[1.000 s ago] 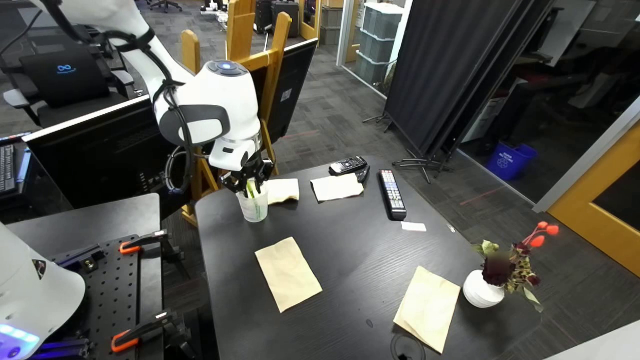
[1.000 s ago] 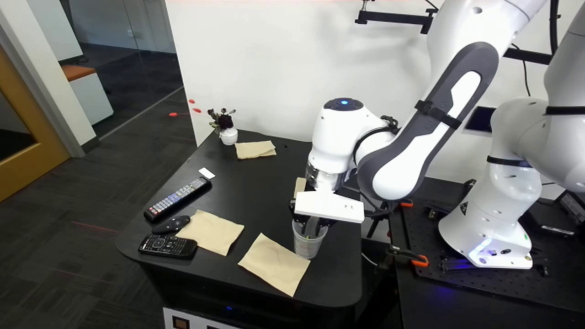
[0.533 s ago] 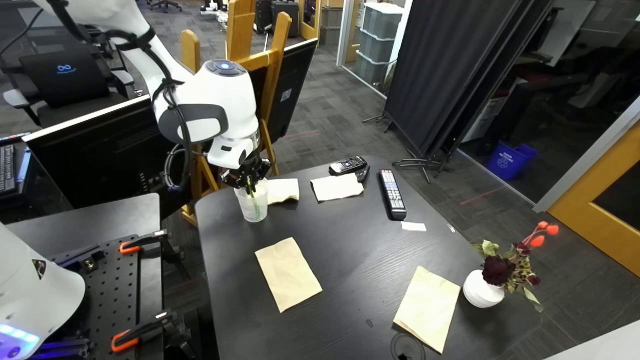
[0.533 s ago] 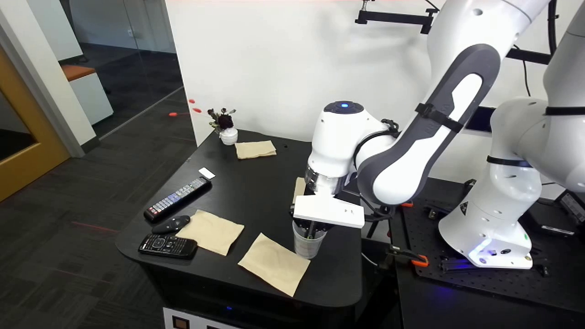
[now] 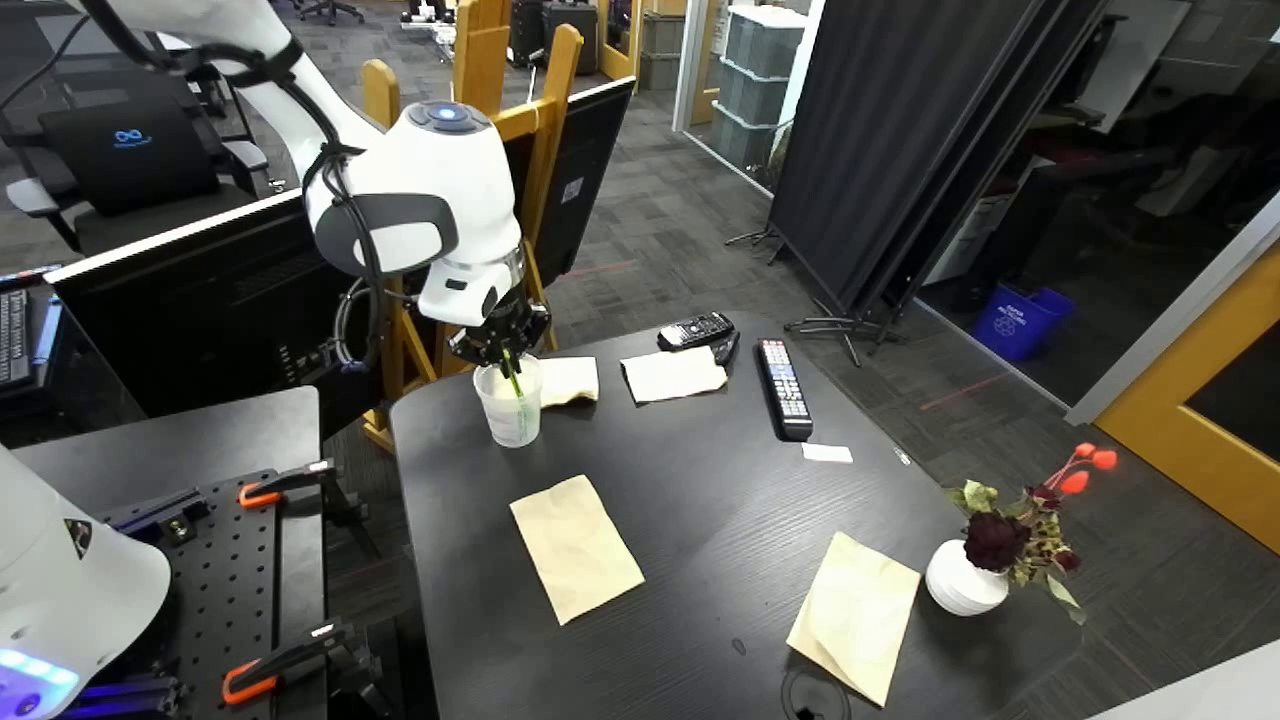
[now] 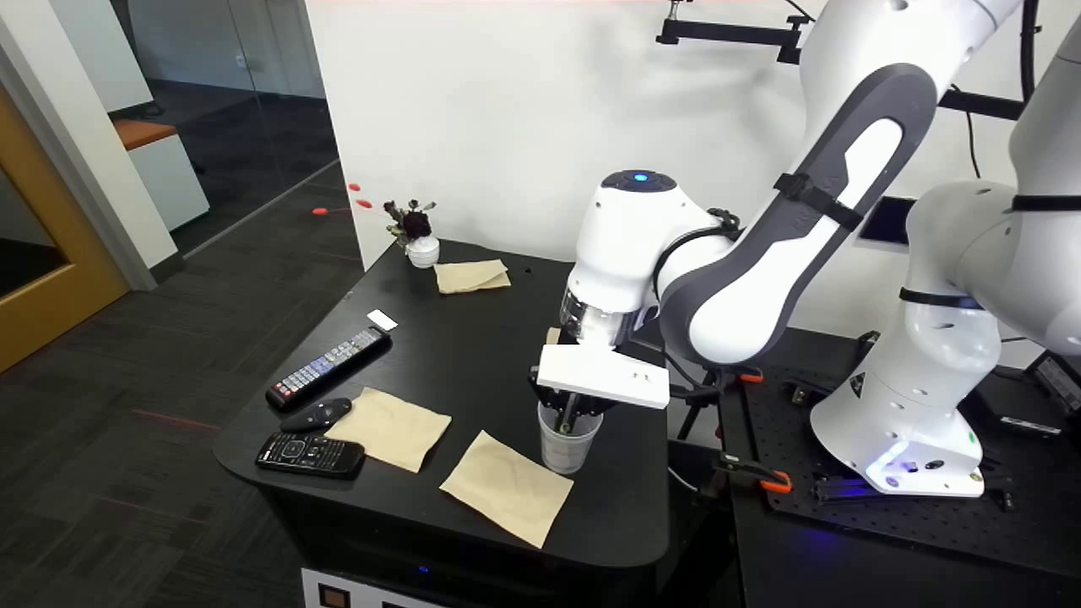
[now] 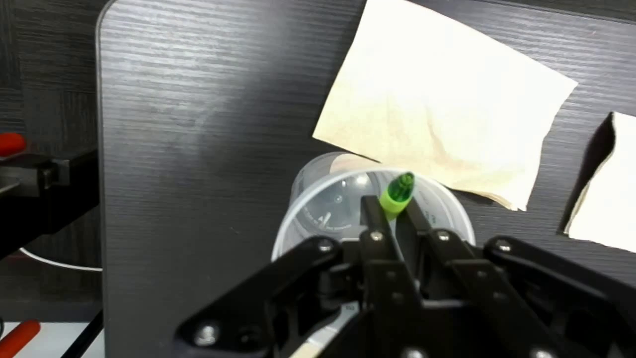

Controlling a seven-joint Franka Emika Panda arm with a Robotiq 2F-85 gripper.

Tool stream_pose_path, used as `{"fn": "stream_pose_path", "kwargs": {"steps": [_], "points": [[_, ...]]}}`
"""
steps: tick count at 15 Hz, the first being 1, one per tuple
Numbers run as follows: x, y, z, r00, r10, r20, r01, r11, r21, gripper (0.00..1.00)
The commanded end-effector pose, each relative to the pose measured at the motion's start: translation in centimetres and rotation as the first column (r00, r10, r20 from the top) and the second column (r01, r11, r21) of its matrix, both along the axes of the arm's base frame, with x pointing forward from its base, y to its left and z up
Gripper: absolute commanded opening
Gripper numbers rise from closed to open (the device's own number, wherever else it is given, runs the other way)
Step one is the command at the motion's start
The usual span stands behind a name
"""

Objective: Remove the pen from the mug cup and place it on the table

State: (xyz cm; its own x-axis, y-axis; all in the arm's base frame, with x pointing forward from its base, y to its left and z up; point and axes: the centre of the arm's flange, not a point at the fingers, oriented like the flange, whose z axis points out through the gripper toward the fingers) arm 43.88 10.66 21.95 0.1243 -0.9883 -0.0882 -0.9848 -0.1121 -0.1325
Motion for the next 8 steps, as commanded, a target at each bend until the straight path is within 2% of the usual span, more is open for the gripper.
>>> {"fn": "stream_pose_path", "kwargs": {"steps": [1,8], "points": [[0.2,-0.4,4.2,0.999,0.0,0.044,-0.001,1.0,0.014,0.03],[0.3,0.0,12.4,0.99,0.038,0.139,-0.039,0.999,0.006,0.03]]}}
